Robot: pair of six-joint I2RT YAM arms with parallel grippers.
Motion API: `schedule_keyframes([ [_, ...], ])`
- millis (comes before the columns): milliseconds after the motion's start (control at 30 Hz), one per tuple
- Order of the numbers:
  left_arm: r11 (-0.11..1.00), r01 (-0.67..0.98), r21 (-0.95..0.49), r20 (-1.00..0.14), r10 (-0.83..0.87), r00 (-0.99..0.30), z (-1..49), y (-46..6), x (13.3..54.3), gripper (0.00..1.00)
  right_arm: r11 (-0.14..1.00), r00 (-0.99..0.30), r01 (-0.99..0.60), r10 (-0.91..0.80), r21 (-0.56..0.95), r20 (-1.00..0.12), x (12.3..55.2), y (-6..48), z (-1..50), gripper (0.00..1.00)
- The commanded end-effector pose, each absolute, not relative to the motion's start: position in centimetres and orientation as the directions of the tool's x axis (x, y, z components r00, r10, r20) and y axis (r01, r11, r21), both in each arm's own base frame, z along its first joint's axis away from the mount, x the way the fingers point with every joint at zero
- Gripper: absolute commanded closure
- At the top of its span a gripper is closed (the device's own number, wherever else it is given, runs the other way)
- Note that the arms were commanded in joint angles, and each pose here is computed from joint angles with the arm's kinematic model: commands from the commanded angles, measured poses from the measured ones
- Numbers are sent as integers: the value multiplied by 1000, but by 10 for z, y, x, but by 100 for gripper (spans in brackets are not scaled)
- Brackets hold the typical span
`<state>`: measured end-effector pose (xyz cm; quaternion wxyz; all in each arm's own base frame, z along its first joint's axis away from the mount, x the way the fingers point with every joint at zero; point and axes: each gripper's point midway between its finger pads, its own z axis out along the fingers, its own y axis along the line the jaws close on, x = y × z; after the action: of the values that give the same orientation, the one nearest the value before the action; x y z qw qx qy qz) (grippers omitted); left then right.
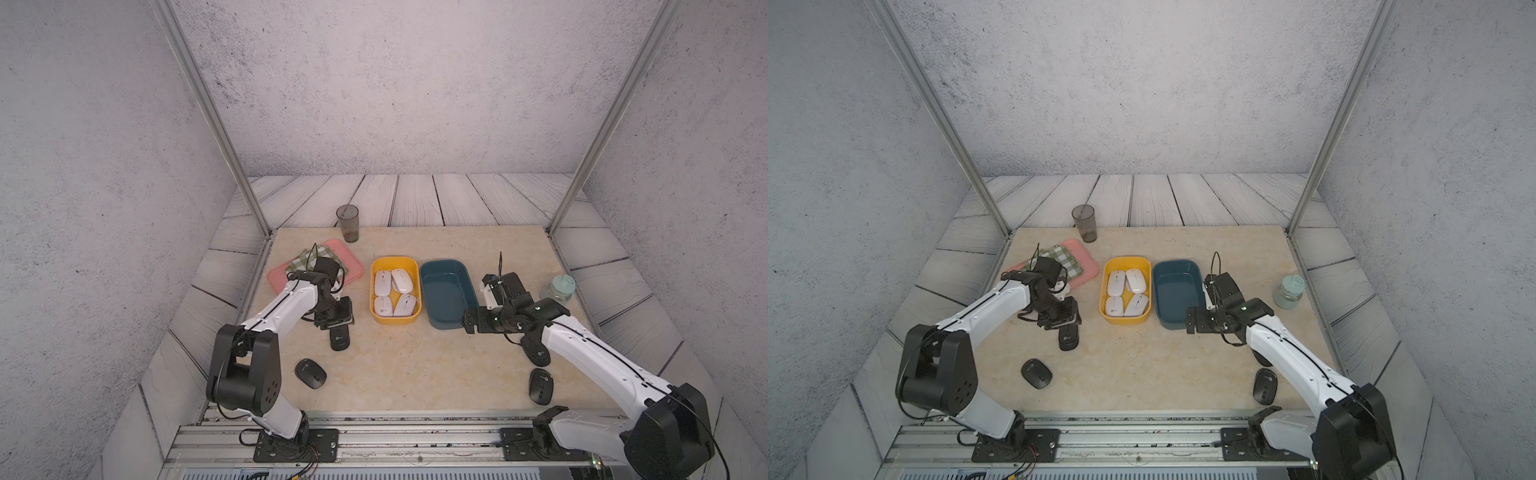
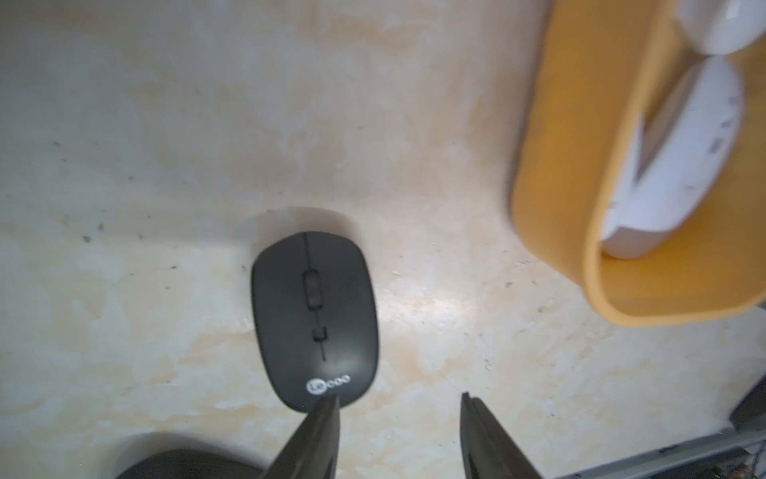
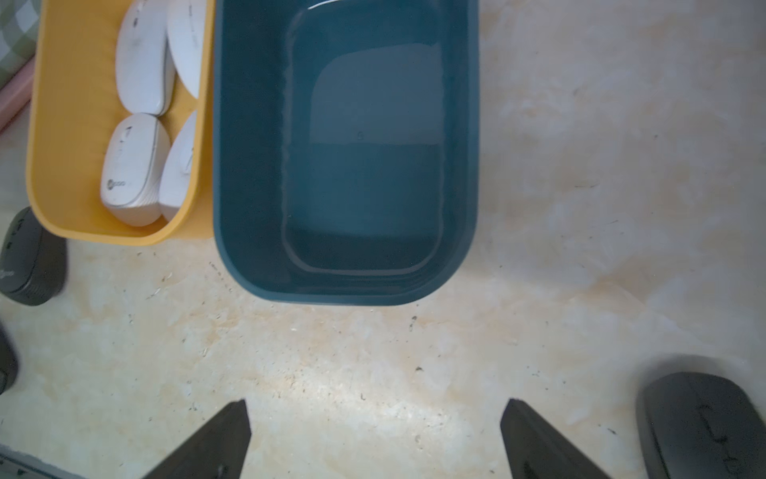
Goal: Place the mice by color into the storage box
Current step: Pick up the mouse from the center of the board.
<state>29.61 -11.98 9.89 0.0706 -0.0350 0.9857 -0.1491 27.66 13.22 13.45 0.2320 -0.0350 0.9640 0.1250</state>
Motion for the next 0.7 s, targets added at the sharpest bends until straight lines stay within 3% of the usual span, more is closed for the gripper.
schedule_keyframes([
  [0, 942, -22, -335, -144, -74, -987, 125, -137, 290, 49, 962, -891, -106, 21, 252, -454, 291, 122, 138, 1],
  [100, 939, -32, -342, -143, -86, -986, 128, -139, 290, 46, 954, -901, -97, 37, 283, -432, 294, 120, 135, 1],
  [367, 997, -22, -73, -82, -28, -996, 91, -94, 283, 11, 947, -906, -115, 23, 299, -422, 278, 120, 131, 1],
  [533, 1000, 2, -16, -34, 1, -999, 65, -86, 280, 3, 939, -905, -118, 33, 324, -425, 273, 121, 132, 1],
  [667, 1000, -2, 1, -23, -2, -1000, 49, -85, 281, 2, 932, -902, -125, 36, 341, -431, 274, 125, 136, 1],
])
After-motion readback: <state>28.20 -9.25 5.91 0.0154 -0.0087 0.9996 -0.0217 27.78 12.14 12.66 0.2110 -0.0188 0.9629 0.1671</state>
